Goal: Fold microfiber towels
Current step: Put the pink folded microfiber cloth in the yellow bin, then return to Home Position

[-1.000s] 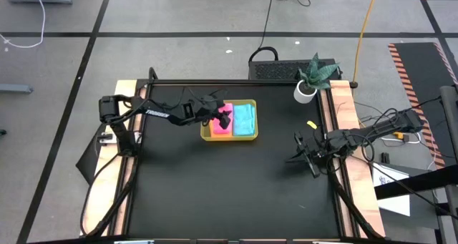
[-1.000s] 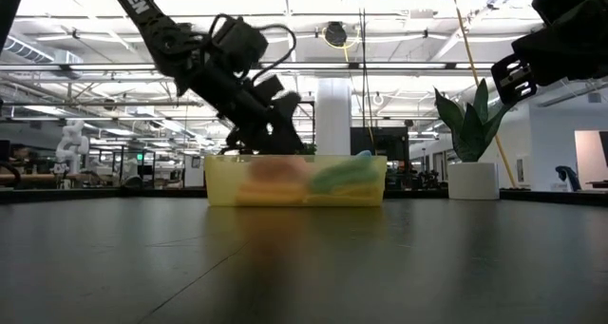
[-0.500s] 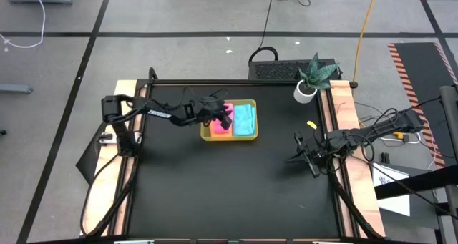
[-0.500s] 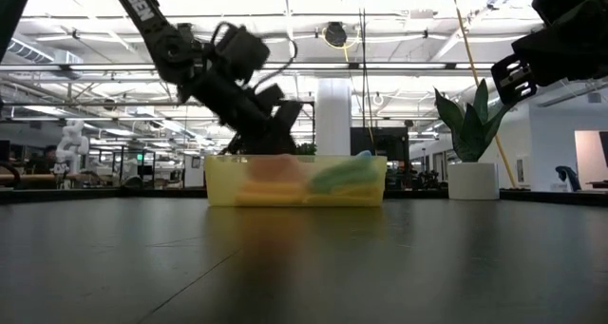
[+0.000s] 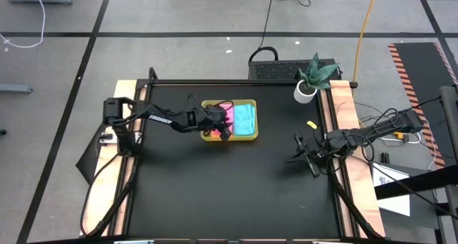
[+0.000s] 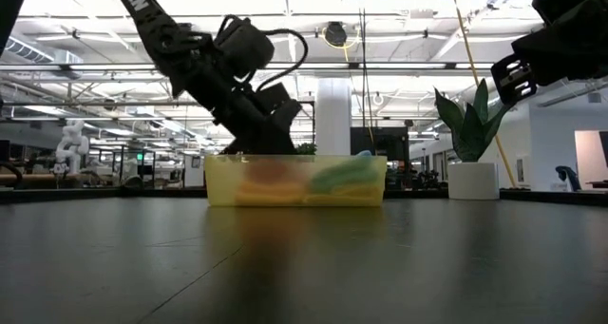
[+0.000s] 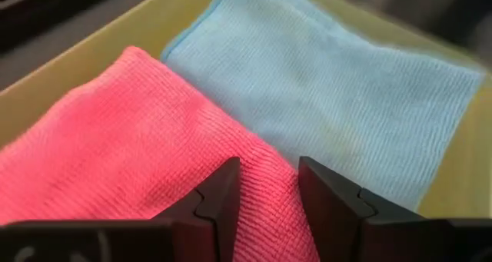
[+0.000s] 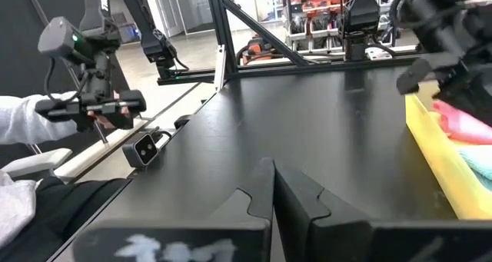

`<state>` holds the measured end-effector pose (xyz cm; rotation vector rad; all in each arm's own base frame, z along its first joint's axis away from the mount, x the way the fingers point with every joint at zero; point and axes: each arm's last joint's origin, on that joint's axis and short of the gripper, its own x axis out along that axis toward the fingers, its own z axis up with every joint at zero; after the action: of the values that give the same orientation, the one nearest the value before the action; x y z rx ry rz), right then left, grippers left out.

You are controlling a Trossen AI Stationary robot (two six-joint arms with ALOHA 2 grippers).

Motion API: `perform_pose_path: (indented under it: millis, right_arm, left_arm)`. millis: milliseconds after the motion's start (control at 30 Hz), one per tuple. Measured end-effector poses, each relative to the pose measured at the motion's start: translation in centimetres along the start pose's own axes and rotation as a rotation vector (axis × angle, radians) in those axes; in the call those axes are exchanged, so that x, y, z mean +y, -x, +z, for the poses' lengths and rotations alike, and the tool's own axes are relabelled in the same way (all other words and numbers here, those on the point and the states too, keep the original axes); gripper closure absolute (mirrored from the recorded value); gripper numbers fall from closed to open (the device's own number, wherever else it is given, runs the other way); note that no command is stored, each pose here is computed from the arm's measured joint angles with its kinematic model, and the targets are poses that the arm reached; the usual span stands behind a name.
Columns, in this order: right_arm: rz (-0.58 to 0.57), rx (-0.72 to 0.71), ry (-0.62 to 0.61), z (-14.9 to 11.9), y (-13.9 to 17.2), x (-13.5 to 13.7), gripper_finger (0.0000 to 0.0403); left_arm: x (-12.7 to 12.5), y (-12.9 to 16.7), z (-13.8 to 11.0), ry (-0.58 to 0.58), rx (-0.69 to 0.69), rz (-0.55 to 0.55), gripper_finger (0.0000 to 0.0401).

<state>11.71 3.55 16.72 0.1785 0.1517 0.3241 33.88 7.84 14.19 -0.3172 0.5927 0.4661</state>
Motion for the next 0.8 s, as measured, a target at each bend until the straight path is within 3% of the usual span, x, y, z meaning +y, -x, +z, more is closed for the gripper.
perform_pose_path:
  millis: [167, 300, 600, 800]
  right_arm:
    - [0.005, -0.026, 0.016, 0.3, 0.0, 0.1, 0.0403]
    - [0.003, -0.055, 0.060, 0.5, 0.1, 0.1, 0.0403]
    - [-0.001, -0.037, 0.055, 0.3, 0.6, 0.1, 0.0403]
    - [-0.055, -0.051, 0.058, 0.3, 1.3, 0.0, 0.0403]
  left_arm:
    - [0.1, -0.5, -0.4, -0.001, 0.004, 0.003, 0.0268]
    - [-0.4, 0.9, 0.8, -0.003, -0.031, -0.033, 0.0268]
    - [-2.9, 8.4, 3.9, -0.125, -0.135, -0.078, 0.0268]
    - [-3.9, 13.0, 4.0, -0.175, -0.153, -0.036, 0.0268]
